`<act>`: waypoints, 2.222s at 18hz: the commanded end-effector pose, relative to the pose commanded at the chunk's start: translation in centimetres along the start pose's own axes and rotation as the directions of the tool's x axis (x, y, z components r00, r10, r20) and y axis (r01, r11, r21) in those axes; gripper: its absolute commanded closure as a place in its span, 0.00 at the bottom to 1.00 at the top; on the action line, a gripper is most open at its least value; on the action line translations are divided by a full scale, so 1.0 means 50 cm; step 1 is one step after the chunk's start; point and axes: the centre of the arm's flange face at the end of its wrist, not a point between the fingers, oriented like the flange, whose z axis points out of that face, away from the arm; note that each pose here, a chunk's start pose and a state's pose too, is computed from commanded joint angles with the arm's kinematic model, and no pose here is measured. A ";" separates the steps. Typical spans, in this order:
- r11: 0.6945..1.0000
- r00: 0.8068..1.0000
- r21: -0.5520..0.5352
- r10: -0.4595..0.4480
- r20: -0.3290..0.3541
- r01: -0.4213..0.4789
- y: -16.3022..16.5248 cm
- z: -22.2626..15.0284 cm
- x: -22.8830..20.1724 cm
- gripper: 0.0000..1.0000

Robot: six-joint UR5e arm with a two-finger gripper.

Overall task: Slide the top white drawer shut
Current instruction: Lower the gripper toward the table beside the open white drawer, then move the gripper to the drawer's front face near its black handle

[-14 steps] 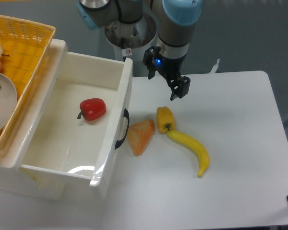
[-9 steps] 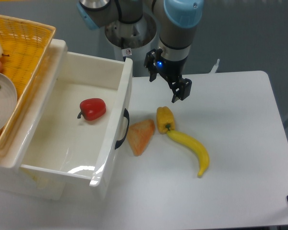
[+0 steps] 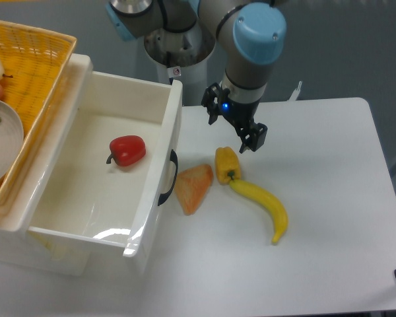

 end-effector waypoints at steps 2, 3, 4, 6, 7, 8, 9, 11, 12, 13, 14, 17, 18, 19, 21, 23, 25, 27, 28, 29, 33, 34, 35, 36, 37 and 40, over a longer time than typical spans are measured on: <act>0.999 0.999 -0.003 -0.039 -0.012 0.039 -0.001 0.012 -0.008 0.00; 0.998 0.997 -0.008 -0.068 -0.023 0.068 -0.001 0.025 -0.015 0.00; 0.997 0.996 -0.011 -0.078 -0.030 0.078 -0.003 0.034 -0.020 0.00; 0.997 0.996 -0.011 -0.083 -0.031 0.083 -0.008 0.051 -0.039 0.00; 0.996 0.996 -0.007 -0.085 -0.024 0.085 -0.012 0.058 -0.046 0.00; 0.996 0.995 -0.007 -0.093 -0.022 0.093 -0.012 0.063 -0.049 0.00; 0.995 0.995 -0.010 -0.101 -0.026 0.101 -0.012 0.069 -0.053 0.00; 0.993 0.993 -0.012 -0.115 -0.032 0.115 -0.016 0.078 -0.056 0.00; 0.991 0.991 -0.013 -0.132 -0.034 0.132 -0.017 0.081 -0.062 0.00; 0.987 0.987 -0.015 -0.158 -0.036 0.158 -0.018 0.085 -0.069 0.00; 0.982 0.981 -0.018 -0.190 -0.038 0.190 -0.022 0.090 -0.076 0.00; 0.942 0.940 -0.005 -0.336 -0.063 0.336 -0.050 0.110 -0.095 0.00; 0.931 0.928 -0.008 -0.365 -0.076 0.365 -0.055 0.123 -0.099 0.00; 0.927 0.923 -0.013 -0.376 -0.080 0.376 -0.059 0.131 -0.102 0.00; 0.924 0.920 -0.017 -0.382 -0.086 0.382 -0.062 0.140 -0.106 0.00; 0.919 0.915 -0.008 -0.393 -0.094 0.394 -0.065 0.140 -0.108 0.00; 0.900 0.895 -0.002 -0.435 -0.100 0.436 -0.068 0.150 -0.115 0.00; 0.848 0.847 0.045 -0.522 -0.097 0.528 -0.087 0.163 -0.130 0.00; 0.833 0.834 0.066 -0.540 -0.112 0.549 -0.095 0.171 -0.134 0.00; 0.829 0.831 0.081 -0.543 -0.120 0.553 -0.099 0.176 -0.138 0.00; 0.829 0.829 0.069 -0.544 -0.131 0.555 -0.106 0.200 -0.143 0.00; 0.829 0.828 0.067 -0.544 -0.133 0.555 -0.106 0.207 -0.146 0.00; 0.829 0.828 0.062 -0.545 -0.135 0.556 -0.106 0.213 -0.148 0.00; 0.830 0.828 0.061 -0.544 -0.138 0.555 -0.106 0.217 -0.149 0.00; 0.829 0.827 0.059 -0.545 -0.138 0.556 -0.106 0.219 -0.150 0.00; 0.839 0.835 0.047 -0.531 -0.147 0.542 -0.130 0.238 -0.141 0.00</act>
